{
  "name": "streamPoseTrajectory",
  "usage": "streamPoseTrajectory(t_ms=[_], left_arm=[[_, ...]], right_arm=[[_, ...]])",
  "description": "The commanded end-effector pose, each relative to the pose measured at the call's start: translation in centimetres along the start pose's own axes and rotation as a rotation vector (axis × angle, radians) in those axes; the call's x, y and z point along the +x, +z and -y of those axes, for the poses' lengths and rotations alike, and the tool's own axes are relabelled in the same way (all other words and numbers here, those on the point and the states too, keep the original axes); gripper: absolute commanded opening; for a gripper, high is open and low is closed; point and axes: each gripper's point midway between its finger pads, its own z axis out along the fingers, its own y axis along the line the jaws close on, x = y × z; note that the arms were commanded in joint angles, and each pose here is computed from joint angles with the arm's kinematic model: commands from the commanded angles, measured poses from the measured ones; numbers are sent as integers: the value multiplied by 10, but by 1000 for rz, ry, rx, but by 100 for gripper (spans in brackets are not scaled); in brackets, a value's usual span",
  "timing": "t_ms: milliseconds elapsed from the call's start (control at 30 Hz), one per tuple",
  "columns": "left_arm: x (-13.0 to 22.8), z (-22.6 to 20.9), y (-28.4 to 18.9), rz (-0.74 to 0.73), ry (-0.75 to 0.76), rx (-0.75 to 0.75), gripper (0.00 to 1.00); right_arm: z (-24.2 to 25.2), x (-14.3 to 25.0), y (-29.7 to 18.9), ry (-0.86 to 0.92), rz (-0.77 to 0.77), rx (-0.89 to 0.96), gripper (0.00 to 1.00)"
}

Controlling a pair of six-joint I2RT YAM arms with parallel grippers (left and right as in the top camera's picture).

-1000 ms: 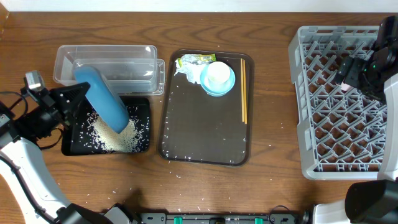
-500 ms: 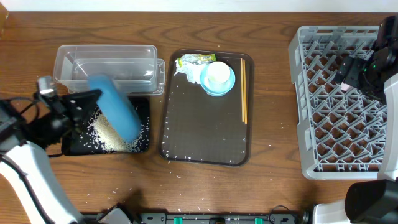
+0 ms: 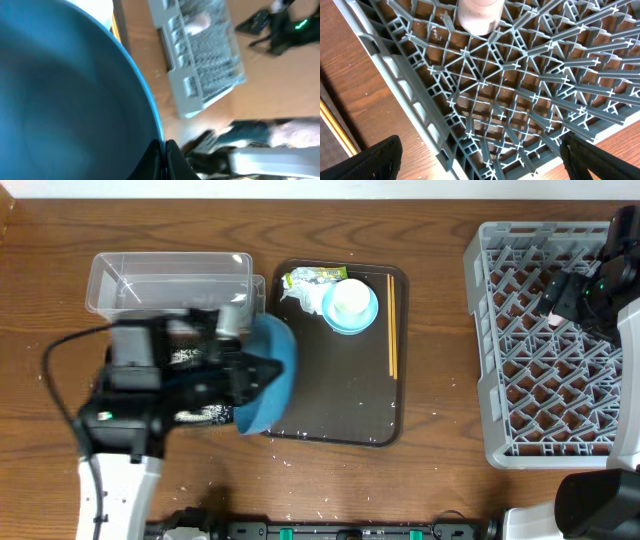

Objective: Sort waste into correct bins and load items into the dishwasher rack
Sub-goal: 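Lower the emptied teal plate back onto the brown tray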

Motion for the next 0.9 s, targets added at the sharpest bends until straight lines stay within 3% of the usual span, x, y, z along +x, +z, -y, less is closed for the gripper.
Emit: streamPoseTrajectory(t_ms=[0, 200, 367, 633, 867], left_arm=[[-2, -10, 24, 24, 70, -199, 6], [8, -2, 78, -3, 266, -346, 6], [26, -23, 127, -83, 346, -489, 6], [53, -60, 179, -223, 352, -575, 6], [68, -81, 198, -286, 318, -609, 6]], right_arm=[[1, -3, -2, -5, 9, 5, 99], [1, -3, -2, -5, 9, 5, 99], [1, -3, -2, -5, 9, 5, 99], [1, -3, -2, -5, 9, 5, 99], [1, -3, -2, -5, 9, 5, 99]])
